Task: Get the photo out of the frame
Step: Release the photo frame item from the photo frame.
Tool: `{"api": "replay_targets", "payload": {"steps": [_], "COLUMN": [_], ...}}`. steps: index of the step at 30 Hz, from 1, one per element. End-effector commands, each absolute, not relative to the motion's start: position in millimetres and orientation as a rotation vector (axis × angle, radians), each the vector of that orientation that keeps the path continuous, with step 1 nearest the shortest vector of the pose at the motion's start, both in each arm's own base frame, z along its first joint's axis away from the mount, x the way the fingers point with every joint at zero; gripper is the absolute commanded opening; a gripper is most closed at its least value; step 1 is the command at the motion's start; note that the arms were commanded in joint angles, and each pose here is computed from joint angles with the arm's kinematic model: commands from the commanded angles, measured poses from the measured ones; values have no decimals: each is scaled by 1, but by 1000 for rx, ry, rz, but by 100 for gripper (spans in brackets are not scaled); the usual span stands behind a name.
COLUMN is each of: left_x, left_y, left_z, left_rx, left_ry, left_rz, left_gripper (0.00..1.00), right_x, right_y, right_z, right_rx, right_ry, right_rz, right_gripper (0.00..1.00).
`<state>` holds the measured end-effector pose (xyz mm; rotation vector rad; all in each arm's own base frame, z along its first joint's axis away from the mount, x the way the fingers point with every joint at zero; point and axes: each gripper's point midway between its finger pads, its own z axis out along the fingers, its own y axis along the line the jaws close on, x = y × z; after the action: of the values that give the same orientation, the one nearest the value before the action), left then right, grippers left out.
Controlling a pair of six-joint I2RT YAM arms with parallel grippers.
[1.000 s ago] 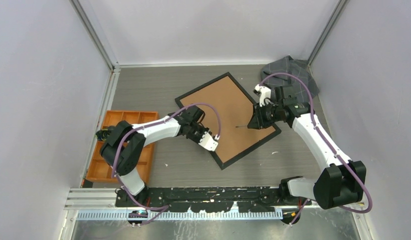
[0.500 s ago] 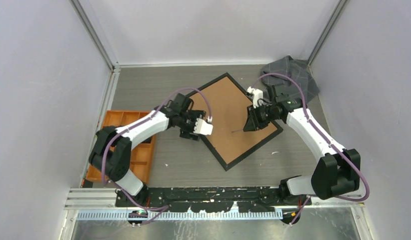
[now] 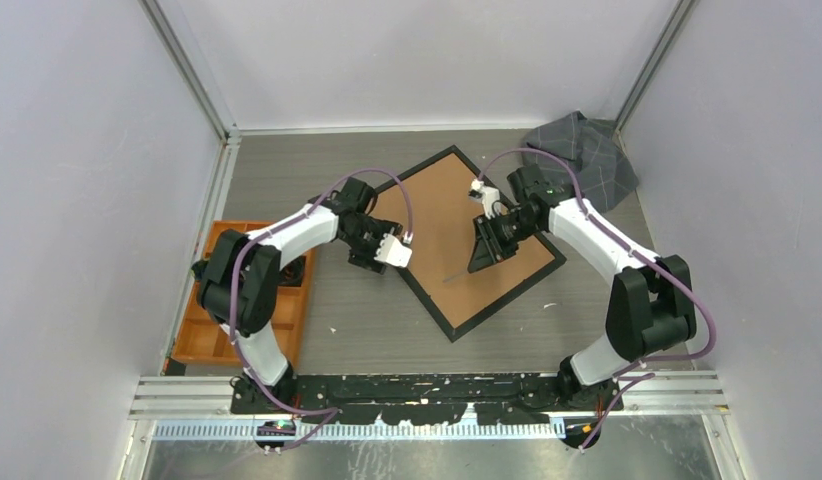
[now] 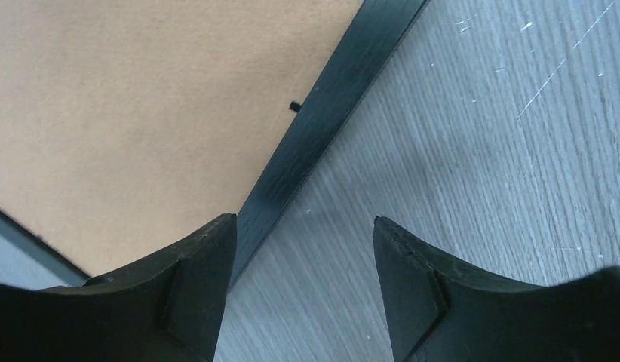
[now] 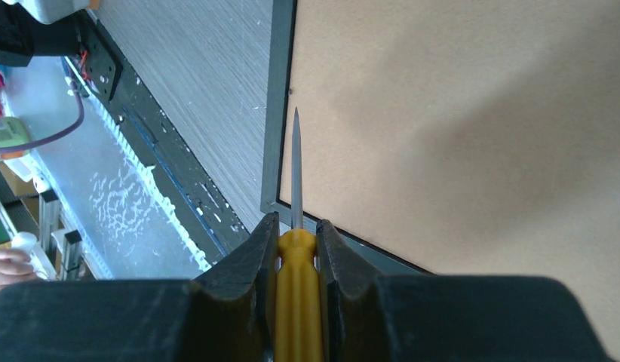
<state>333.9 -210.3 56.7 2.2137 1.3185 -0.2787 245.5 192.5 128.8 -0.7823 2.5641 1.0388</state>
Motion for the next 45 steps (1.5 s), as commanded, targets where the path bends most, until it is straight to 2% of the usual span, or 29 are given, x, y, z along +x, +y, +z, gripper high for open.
{"api": "replay_targets", "payload": {"steps": [1, 10, 22, 24, 30, 45], "left_x": [336, 350, 345, 343, 337, 326], "left_y": [-221, -224, -226, -224, -220, -215], "left_z": [58, 40, 25, 21, 13, 3], "left_rx": [2231, 2270, 2264, 2263, 2241, 2165], "left_ry": [1243, 1241, 1288, 1307, 1380, 1455], "left_rz": [-330, -279, -273, -270, -275, -254], "left_gripper": [67, 66, 54, 48, 43, 39], "right_x": [243, 241, 229, 230, 246, 247], "right_y": [206, 200, 211, 213, 220, 235], "right_z": [144, 124, 116, 115, 111, 99], "right_rx": [-855, -876, -948, -941, -891, -943], "right_ry": [2501, 2563, 2655, 2660, 2649, 2675], "right_rz": [1076, 993, 1025, 1024, 999, 1053], "right_gripper": [1, 1, 1, 1, 1, 1]}}
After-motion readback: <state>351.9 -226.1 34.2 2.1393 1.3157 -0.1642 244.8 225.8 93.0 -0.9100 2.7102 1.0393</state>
